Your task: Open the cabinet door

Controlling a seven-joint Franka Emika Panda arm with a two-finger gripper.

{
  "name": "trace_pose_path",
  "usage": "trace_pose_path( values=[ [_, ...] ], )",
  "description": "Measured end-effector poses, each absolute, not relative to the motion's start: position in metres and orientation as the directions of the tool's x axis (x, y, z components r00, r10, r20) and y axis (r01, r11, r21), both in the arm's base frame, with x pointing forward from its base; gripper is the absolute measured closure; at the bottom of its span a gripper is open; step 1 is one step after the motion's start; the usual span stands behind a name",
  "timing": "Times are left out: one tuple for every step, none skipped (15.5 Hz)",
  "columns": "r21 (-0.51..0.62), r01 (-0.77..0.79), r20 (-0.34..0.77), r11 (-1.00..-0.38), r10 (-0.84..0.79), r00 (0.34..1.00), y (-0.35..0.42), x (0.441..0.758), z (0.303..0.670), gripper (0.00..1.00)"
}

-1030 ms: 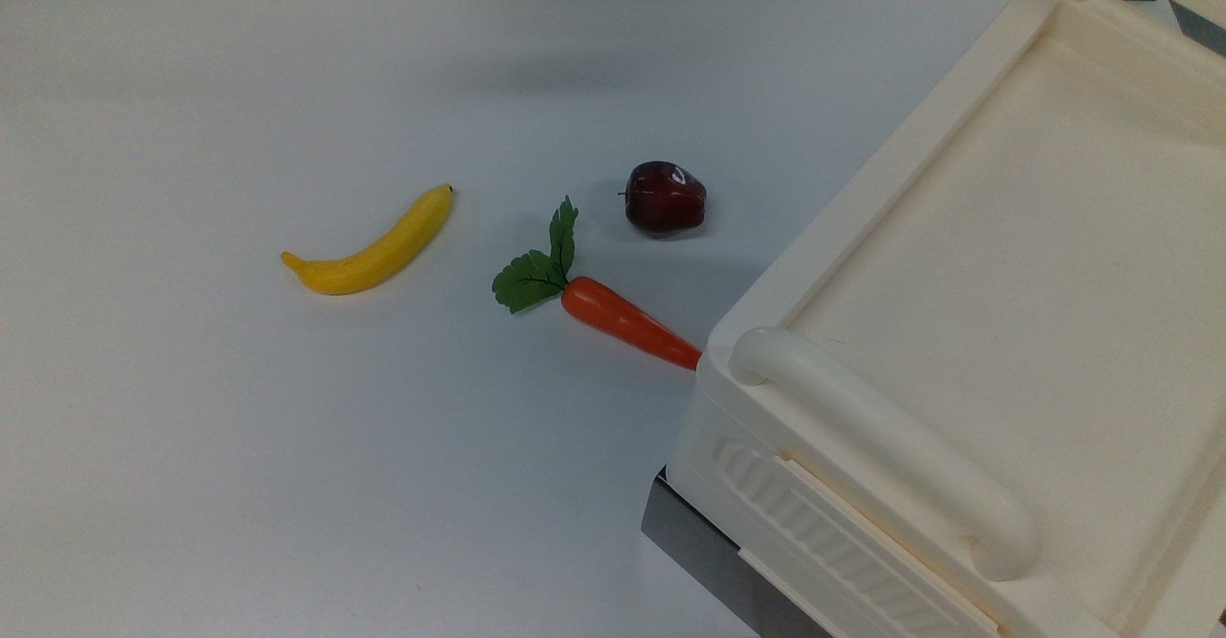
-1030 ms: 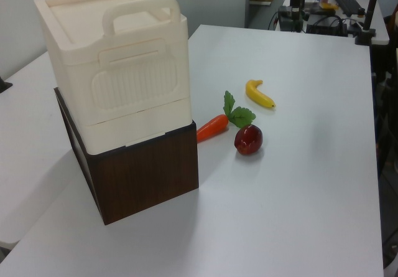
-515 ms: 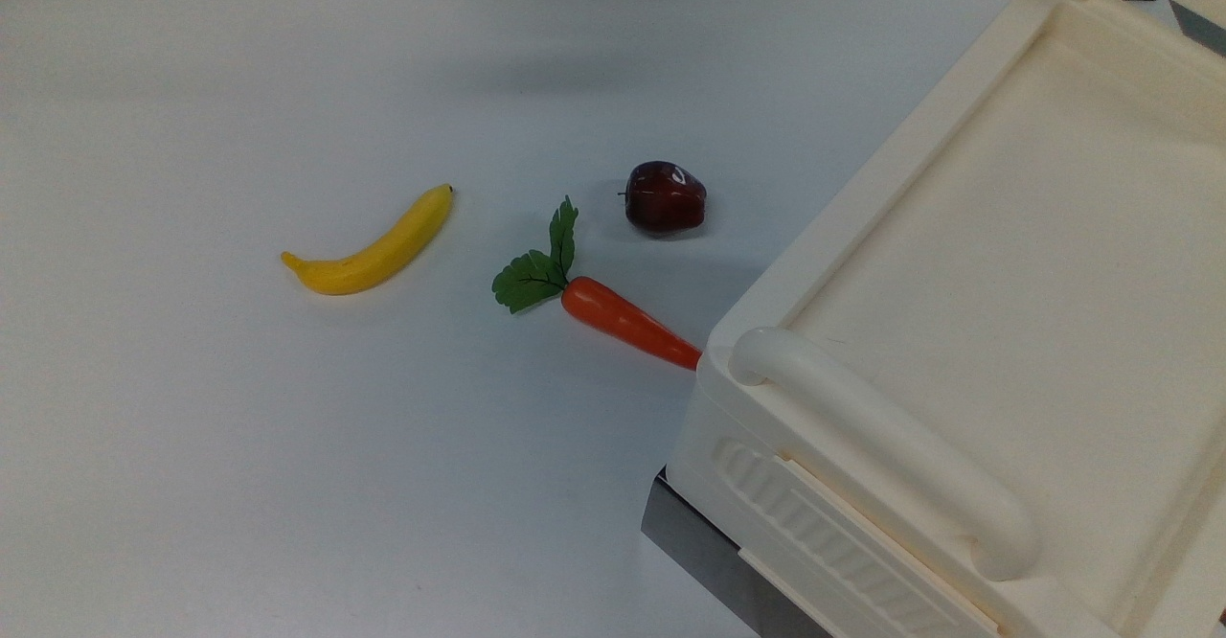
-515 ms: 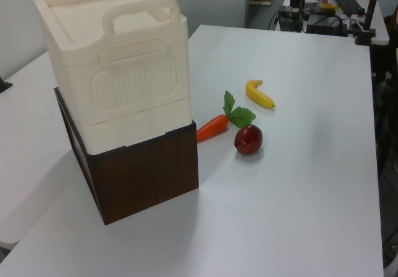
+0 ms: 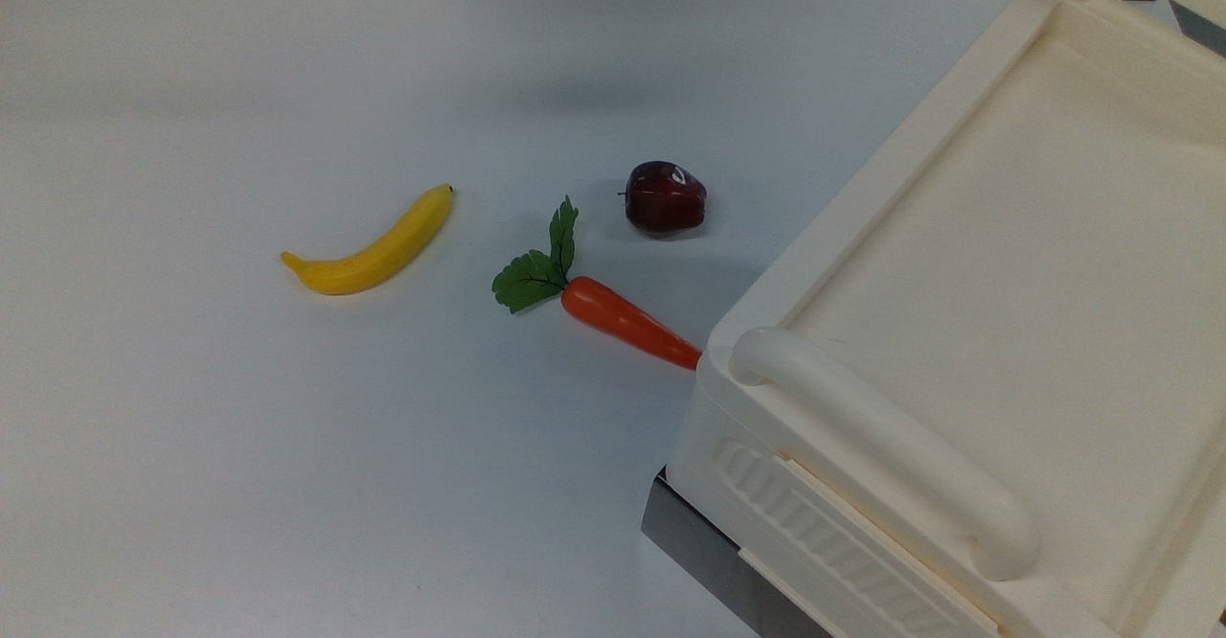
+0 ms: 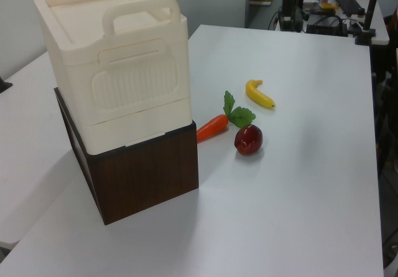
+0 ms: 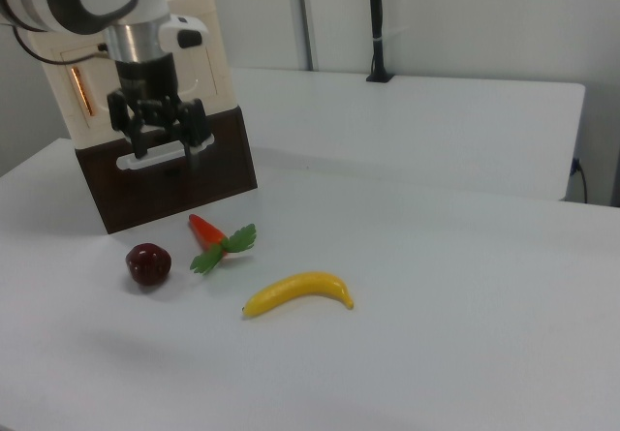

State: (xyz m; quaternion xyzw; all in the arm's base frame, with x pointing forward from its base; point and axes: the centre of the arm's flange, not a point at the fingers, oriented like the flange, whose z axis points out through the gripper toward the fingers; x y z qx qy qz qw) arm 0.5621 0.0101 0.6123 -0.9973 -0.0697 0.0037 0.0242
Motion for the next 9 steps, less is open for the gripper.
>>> trace_pose_path(
  values=[
    [-0.070,0.158,0.041,-0.985,0.155,0.987,0.023,0.566,0.618,0.00],
    [-0.088,0.177,0.084,-0.980,0.170,0.982,0.036,0.569,0.623,0.00],
    [-0.099,0.203,0.122,-0.974,0.191,0.974,0.048,0.571,0.628,0.00],
    [-0.104,0.237,0.154,-0.966,0.220,0.963,0.059,0.573,0.633,0.00],
    [-0.106,0.276,0.186,-0.955,0.254,0.949,0.072,0.574,0.636,0.00],
    [-0.105,0.309,0.217,-0.945,0.281,0.935,0.084,0.576,0.639,0.00],
    [-0.098,0.341,0.253,-0.935,0.308,0.917,0.099,0.578,0.641,0.00],
    [-0.089,0.368,0.291,-0.925,0.330,0.898,0.115,0.580,0.643,0.00],
    [-0.079,0.393,0.331,-0.916,0.348,0.877,0.132,0.583,0.645,0.00]
  ],
)
